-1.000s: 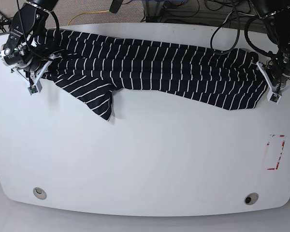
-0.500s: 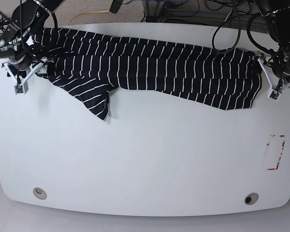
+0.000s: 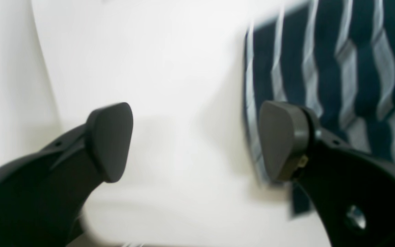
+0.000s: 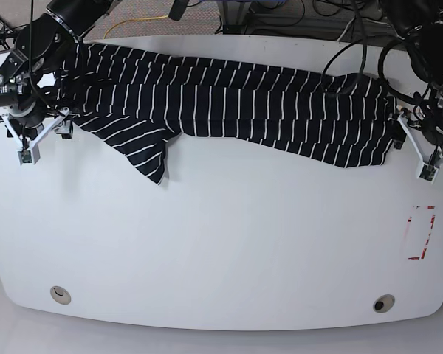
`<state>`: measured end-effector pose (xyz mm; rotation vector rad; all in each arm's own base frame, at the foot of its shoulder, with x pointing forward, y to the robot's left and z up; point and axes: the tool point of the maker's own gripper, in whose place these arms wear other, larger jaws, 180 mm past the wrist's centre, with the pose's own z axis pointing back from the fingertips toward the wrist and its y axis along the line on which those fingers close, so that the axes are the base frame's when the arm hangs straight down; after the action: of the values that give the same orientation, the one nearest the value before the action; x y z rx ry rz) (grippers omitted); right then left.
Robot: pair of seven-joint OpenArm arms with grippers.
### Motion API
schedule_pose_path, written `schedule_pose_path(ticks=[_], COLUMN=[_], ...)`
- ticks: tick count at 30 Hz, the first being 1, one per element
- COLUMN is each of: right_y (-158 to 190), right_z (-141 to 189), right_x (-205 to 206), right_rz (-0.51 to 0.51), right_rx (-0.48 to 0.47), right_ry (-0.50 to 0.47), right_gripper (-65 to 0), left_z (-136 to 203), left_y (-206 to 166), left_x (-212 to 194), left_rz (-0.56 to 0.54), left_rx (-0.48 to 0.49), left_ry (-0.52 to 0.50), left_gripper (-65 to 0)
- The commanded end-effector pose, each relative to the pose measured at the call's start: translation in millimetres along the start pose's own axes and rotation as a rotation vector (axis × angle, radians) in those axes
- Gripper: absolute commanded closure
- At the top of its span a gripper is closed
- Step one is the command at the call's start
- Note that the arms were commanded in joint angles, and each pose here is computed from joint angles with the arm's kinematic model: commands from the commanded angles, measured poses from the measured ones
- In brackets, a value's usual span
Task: Fold the T-shirt properly
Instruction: 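Regrasp the folded shirt with both grippers and tuck its loose sleeve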
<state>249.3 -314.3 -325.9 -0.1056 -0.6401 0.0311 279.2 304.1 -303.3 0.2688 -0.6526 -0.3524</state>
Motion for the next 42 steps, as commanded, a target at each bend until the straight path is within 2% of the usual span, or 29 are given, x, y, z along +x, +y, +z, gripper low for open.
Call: schedule_pose_path(ticks=[1,5,7,14,19,23,28,32,34,36,42], right_y=[15.6,40.6,50.4,75.1,88.8,93.9,135.9,153.0,153.2,154.0,152.5], right_z=[-6.8,-22.7,-31.7,-70.2,-92.4,-93.6,-91.0,-89.4,-89.6,-89.9,-89.9], right_x=[30.2,44.8,42.9,42.9,38.6,39.2,41.5,37.8,37.0,38.5,42.8], right_rz=[0.029,0.045,0.042,-0.056,-0.119,-0.126,-0.088,-0.071,-0.073,-0.074,-0.077], right_rx=[0.056,0.149,0.188,0.324,0.402,0.419,0.545,0.594,0.594,0.596,0.593], right_ry=[-0.067,-0.077,-0.059,-0.031,0.019,0.022,0.012,0.015,0.017,0.008,-0.013], right_gripper=[-44.5,-44.5,-44.5,-44.5,-44.5,-44.5,-44.5,-43.9,-39.8,-32.5,-2.4], left_z=[-0.6,-10.8,-12.1,-18.2,-25.6,-35.4,-43.4,-43.3,-42.9,-42.8,-42.5], left_y=[-9.0,-45.1,-51.3,-83.0,-89.0,-87.9,-85.6,-80.7,-82.0,-80.8,-80.3], left_x=[9.9,15.5,14.3,10.7,1.3,-19.4,-35.0,-47.0,-50.3,-51.6,-55.5], left_rz=[0.001,-0.026,-0.029,-0.002,-0.02,-0.002,0.039,0.026,0.026,0.025,0.025], left_rx=[-0.018,-0.107,-0.121,-0.18,-0.186,-0.19,-0.198,-0.191,-0.194,-0.191,-0.19], left_ry=[-0.033,-0.036,-0.033,-0.023,0.018,0.081,0.088,0.114,0.121,0.124,0.134], left_gripper=[-53.1,-53.1,-53.1,-53.1,-53.1,-53.1,-53.1,-53.1,-53.1,-53.1,-53.1])
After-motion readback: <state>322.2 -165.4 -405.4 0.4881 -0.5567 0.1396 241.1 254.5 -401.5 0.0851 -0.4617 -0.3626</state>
